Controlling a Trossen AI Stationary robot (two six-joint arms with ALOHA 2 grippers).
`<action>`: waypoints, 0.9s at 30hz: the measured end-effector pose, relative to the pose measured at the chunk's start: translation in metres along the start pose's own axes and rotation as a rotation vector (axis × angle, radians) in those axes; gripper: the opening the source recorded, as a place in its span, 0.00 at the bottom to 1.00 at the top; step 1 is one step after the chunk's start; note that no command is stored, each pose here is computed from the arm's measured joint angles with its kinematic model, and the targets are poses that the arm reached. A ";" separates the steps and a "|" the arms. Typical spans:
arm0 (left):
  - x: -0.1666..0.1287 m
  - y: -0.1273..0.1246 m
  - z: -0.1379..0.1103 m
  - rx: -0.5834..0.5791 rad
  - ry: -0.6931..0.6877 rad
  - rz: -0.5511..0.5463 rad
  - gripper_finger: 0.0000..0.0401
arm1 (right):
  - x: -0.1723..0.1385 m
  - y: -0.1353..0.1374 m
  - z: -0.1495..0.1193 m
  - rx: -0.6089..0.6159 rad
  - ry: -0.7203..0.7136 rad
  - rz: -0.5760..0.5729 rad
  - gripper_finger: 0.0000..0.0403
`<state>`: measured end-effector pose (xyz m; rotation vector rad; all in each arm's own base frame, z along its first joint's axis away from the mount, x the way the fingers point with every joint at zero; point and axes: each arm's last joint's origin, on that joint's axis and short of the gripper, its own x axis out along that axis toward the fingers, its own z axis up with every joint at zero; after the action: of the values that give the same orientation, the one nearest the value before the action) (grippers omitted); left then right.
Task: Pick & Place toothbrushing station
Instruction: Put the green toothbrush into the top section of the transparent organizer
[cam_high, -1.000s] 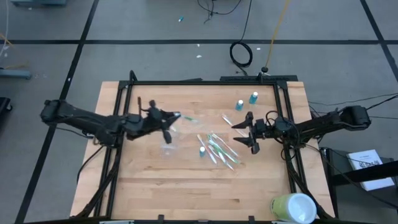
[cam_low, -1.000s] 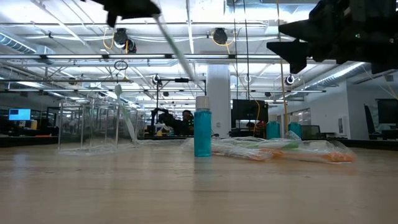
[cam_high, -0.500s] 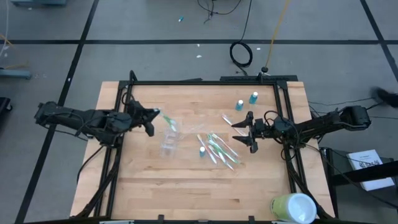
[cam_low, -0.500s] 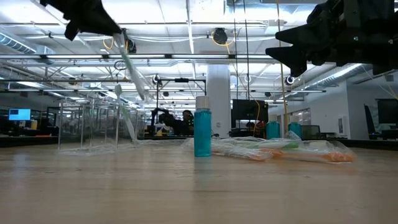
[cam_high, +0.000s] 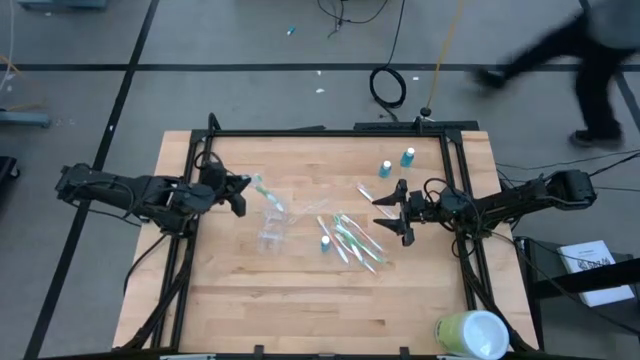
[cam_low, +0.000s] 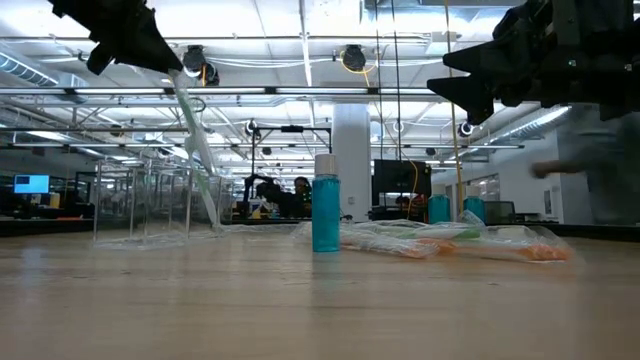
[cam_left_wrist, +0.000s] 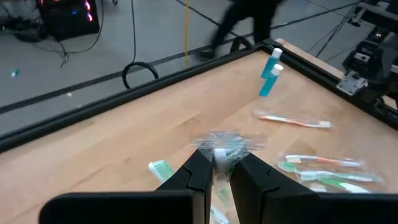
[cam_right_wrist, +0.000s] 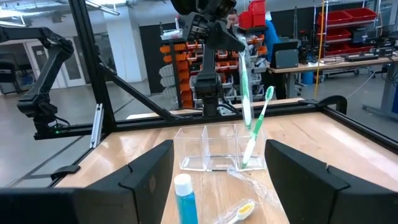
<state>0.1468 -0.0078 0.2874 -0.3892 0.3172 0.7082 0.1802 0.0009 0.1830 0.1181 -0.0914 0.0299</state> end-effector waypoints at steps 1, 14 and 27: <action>0.000 0.000 0.000 -0.005 0.002 0.002 0.10 | 0.000 0.000 0.000 0.000 0.000 0.000 0.61; 0.029 -0.011 -0.013 0.007 0.072 0.103 0.10 | 0.000 0.000 0.000 0.000 -0.001 -0.003 0.61; 0.058 -0.023 -0.021 0.004 0.135 0.104 0.10 | 0.000 0.000 0.000 0.000 0.000 -0.004 0.61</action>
<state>0.2007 -0.0006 0.2510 -0.4198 0.4687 0.7849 0.1802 0.0008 0.1830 0.1181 -0.0916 0.0264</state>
